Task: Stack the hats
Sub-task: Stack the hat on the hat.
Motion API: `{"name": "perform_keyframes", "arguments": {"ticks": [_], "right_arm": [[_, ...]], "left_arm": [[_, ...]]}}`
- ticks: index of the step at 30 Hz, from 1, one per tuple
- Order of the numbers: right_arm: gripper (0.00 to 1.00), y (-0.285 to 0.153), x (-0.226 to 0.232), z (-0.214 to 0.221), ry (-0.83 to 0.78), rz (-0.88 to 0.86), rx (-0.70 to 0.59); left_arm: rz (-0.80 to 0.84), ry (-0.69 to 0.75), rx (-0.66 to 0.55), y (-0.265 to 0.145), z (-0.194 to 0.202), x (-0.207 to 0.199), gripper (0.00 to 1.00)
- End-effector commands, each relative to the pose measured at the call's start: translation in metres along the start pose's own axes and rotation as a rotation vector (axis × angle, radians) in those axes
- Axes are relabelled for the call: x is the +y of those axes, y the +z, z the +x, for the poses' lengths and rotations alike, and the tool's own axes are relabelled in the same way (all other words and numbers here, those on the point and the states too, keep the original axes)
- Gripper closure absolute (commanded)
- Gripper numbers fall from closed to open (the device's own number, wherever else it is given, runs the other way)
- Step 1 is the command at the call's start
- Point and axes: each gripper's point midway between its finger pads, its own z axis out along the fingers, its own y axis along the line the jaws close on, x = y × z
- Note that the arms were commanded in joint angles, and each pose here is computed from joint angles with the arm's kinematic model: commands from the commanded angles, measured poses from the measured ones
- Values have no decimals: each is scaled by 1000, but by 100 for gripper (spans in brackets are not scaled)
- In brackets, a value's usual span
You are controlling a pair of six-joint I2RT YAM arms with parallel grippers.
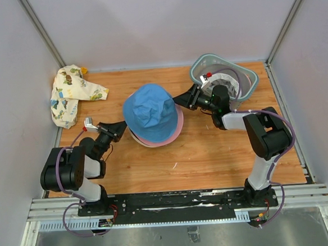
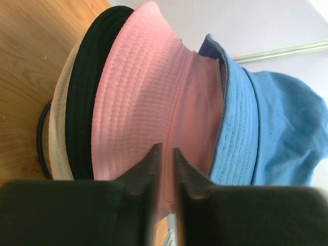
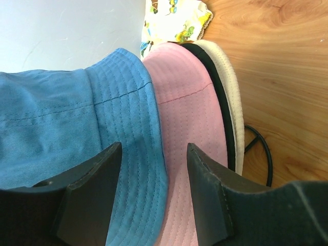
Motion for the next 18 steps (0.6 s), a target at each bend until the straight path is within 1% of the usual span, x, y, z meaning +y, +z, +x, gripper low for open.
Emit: {"name": "perform_keyframes", "arguments": {"ticks": [1, 3, 5, 6, 14, 18], "right_arm": [[46, -1, 5, -3, -9, -43, -9], [46, -1, 5, -3, -10, -43, -10], [45, -2, 6, -4, -11, -45, -11], [46, -2, 6, -3, -11, -45, -9], [46, -1, 7, -3, -9, -48, -8], [45, -1, 6, -2, -8, -49, -7]], "left_arm": [[252, 152, -52, -15, -5, -60, 72], [249, 150, -80, -21, -7, -61, 60], [243, 150, -106, -28, -9, -61, 53], [246, 154, -118, -31, -10, -63, 51], [295, 202, -185, -43, -16, -86, 48], [268, 228, -176, -38, -18, -87, 47]]}}
